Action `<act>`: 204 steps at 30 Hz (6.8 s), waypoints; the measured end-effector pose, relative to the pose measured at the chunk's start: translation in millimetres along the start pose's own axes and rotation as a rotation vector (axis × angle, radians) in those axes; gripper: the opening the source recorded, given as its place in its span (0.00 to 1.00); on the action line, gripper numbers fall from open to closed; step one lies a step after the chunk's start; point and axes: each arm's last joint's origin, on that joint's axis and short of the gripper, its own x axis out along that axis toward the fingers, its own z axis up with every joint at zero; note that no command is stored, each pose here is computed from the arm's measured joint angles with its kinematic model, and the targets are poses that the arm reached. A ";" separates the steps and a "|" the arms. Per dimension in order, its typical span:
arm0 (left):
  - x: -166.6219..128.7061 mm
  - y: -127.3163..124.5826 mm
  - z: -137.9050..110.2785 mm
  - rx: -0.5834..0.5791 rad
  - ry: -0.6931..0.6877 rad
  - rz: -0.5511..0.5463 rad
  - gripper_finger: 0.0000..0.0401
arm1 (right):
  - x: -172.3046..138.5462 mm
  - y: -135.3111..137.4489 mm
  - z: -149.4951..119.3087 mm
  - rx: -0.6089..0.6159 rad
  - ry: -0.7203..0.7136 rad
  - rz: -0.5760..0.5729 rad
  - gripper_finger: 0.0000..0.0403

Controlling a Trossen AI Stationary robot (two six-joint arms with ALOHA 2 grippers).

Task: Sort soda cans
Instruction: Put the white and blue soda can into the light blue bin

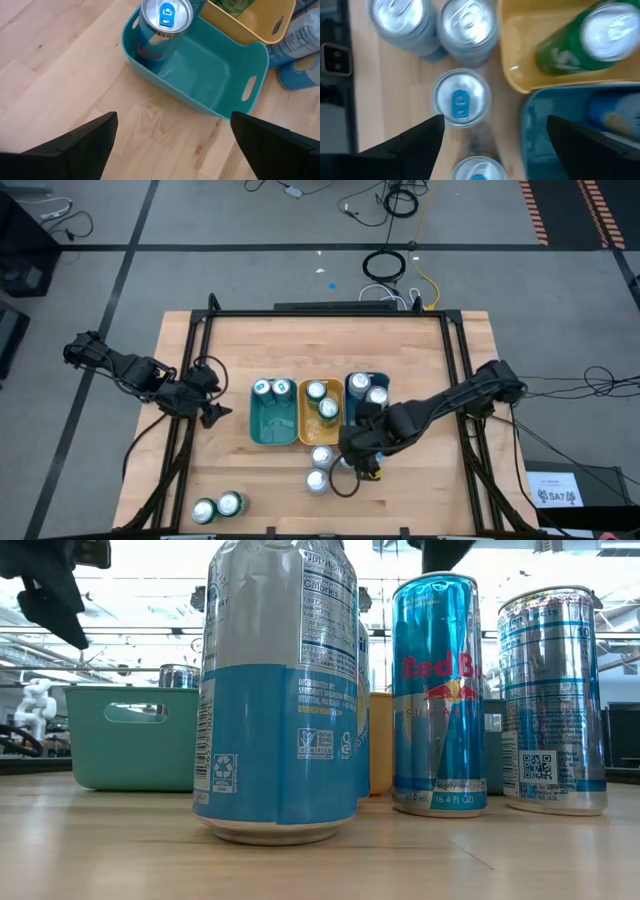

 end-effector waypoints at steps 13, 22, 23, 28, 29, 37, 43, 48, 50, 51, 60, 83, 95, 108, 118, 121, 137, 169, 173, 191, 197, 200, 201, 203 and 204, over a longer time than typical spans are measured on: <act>0.0 -0.1 0.0 -0.047 0.000 -0.001 0.99 | 15.5 10.4 9.6 -0.042 -0.040 0.065 0.85; 0.0 0.0 0.0 -0.047 0.000 -0.001 0.99 | 53.5 17.2 9.9 -0.067 0.063 0.043 0.84; 0.0 0.0 0.0 -0.047 0.000 -0.001 0.99 | 55.7 17.5 9.6 -0.067 0.072 0.042 0.84; 0.0 -0.1 0.0 -0.047 0.000 -0.001 0.99 | 63.4 19.1 9.3 -0.066 0.096 0.049 0.73; 0.0 -0.1 0.0 -0.047 0.000 -0.001 0.99 | 63.6 19.2 9.3 -0.062 0.099 0.052 0.68; 0.1 -0.1 0.0 -0.047 0.000 0.000 0.99 | 52.5 17.1 7.9 -0.043 0.131 0.046 0.54; 2.4 -2.9 0.9 -0.045 0.002 0.004 0.99 | -0.7 10.4 13.8 -0.002 0.105 0.011 0.54; 3.3 -3.4 0.8 -0.041 0.005 0.011 0.99 | -63.1 2.7 23.7 0.032 -0.060 0.008 0.54; 3.3 -3.3 0.8 -0.041 0.006 0.012 0.99 | -83.6 -1.9 25.9 0.051 -0.142 -0.016 0.54; 3.3 -3.3 0.8 -0.041 0.006 0.012 0.99 | -90.5 -3.8 27.5 0.056 -0.181 -0.035 0.54; 3.3 -3.1 0.7 -0.039 0.006 0.014 0.99 | -92.7 -24.7 81.2 -0.030 -0.521 -0.052 0.54; 3.3 -2.5 0.3 -0.027 0.011 0.020 0.99 | 40.7 -76.7 133.2 0.087 -0.305 -0.014 0.54; 3.4 -2.6 0.3 -0.031 0.011 0.019 0.99 | 88.1 -98.3 134.5 0.117 -0.178 -0.063 0.56; 3.4 -2.7 0.3 -0.031 0.011 0.019 0.99 | 91.7 -100.6 137.7 0.066 -0.198 -0.071 0.68; 3.3 -2.6 0.3 -0.036 0.011 0.019 0.99 | 70.3 -102.1 134.3 0.042 -0.204 -0.070 0.68; 3.4 -2.7 0.3 -0.036 0.011 0.019 0.99 | 39.1 -104.6 127.5 0.061 -0.214 -0.068 0.68; 4.3 -3.6 0.5 -0.037 0.013 0.022 0.99 | -86.4 -28.2 11.4 0.525 -0.052 -0.137 0.68; 14.5 -75.5 42.1 0.091 0.072 0.068 0.99 | 12.4 50.6 -151.7 0.456 -0.284 -0.081 0.68; 14.3 -75.7 42.1 0.064 0.074 0.063 0.99 | 32.6 49.1 -159.7 0.430 -0.302 -0.058 0.68; 14.1 -76.4 41.7 0.062 0.093 0.046 0.99 | 112.8 48.6 -191.1 0.327 -0.317 -0.033 0.45; 14.1 -77.0 40.8 0.059 0.125 0.025 0.99 | 143.4 53.9 -192.9 0.298 -0.327 -0.081 0.39; 14.0 -77.2 40.6 0.058 0.134 0.019 0.99 | 148.8 54.2 -191.3 0.316 -0.356 -0.095 0.39; 14.0 -77.2 40.6 0.058 0.134 0.019 0.99 | 149.2 54.1 -190.7 0.319 -0.372 -0.103 0.39; 14.0 -77.2 40.6 0.058 0.134 0.019 0.99 | 149.1 53.8 -189.2 0.311 -0.408 -0.120 0.39; 14.0 -77.2 40.6 0.058 0.134 0.019 0.99 | 149.2 53.3 -188.1 0.297 -0.420 -0.127 0.39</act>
